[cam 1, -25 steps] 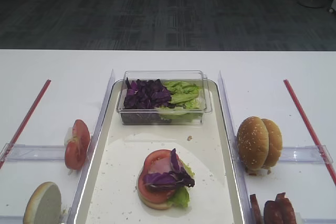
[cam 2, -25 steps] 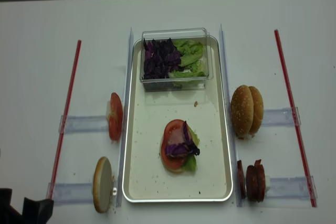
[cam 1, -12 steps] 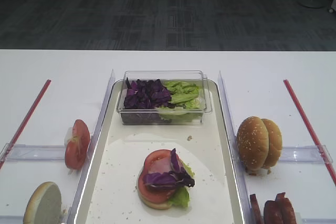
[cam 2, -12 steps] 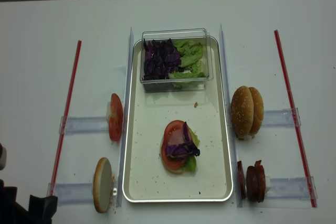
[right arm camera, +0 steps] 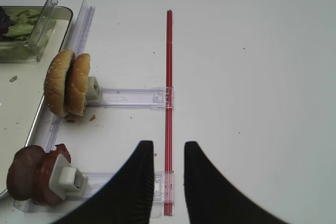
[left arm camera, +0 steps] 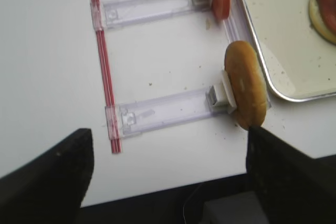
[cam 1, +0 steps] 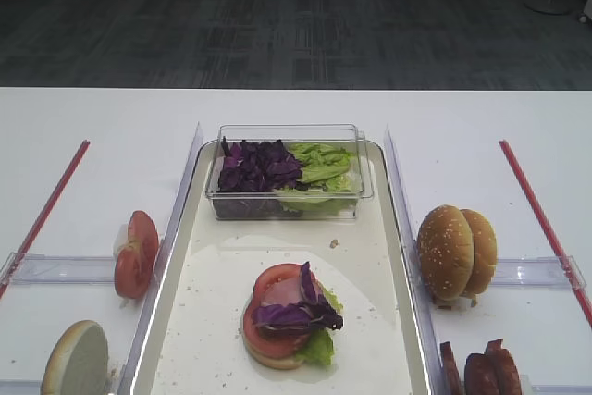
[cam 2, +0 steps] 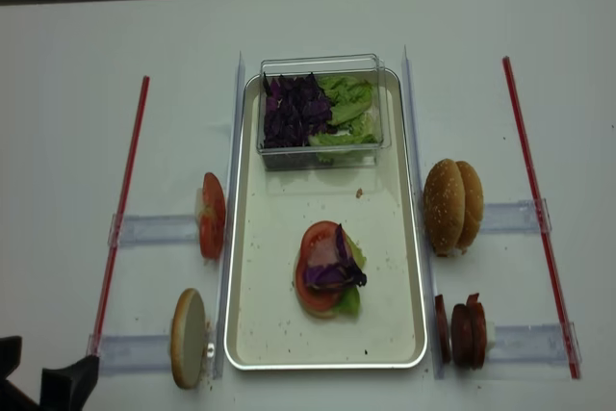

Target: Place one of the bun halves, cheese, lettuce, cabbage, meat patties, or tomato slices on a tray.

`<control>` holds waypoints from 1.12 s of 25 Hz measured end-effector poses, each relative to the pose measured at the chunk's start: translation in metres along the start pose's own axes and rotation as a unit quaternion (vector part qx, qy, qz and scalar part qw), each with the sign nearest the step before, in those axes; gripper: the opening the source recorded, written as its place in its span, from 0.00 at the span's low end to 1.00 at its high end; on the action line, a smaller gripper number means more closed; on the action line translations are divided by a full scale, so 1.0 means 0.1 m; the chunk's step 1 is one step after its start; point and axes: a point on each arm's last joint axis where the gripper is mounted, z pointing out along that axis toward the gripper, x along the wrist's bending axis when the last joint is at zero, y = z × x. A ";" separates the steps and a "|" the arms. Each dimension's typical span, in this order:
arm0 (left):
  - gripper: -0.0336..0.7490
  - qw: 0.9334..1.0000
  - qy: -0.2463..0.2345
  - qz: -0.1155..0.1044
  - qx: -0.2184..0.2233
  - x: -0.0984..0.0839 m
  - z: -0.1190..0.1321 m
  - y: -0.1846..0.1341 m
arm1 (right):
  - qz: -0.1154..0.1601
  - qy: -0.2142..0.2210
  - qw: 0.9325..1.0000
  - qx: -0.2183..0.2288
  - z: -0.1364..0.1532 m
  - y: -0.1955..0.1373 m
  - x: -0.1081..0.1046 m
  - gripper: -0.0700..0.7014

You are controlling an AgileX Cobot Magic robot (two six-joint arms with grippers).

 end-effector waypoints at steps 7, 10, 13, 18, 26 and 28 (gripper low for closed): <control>0.74 0.997 0.005 0.006 -0.076 -0.02 -0.17 -0.15 | 0.000 0.000 1.000 0.000 0.00 0.00 0.00 0.34; 0.74 0.996 0.009 0.004 -0.094 -0.02 -0.21 -0.20 | 0.000 0.000 1.000 0.000 0.00 0.00 0.00 0.34; 0.74 0.994 0.018 0.002 -0.107 -0.01 -0.23 -0.23 | 0.000 0.000 1.000 0.000 0.00 0.00 0.00 0.34; 0.74 0.990 0.021 0.001 -0.138 -0.02 -0.29 -0.31 | 0.000 0.000 1.000 0.000 0.00 0.00 0.00 0.34; 0.74 0.988 0.022 0.004 -0.153 -0.02 -0.32 -0.35 | 0.000 0.000 1.000 0.000 0.00 0.00 0.00 0.34; 0.74 0.988 0.022 0.005 -0.153 -0.02 -0.32 -0.35 | 0.000 0.000 1.000 0.000 0.00 0.00 0.00 0.34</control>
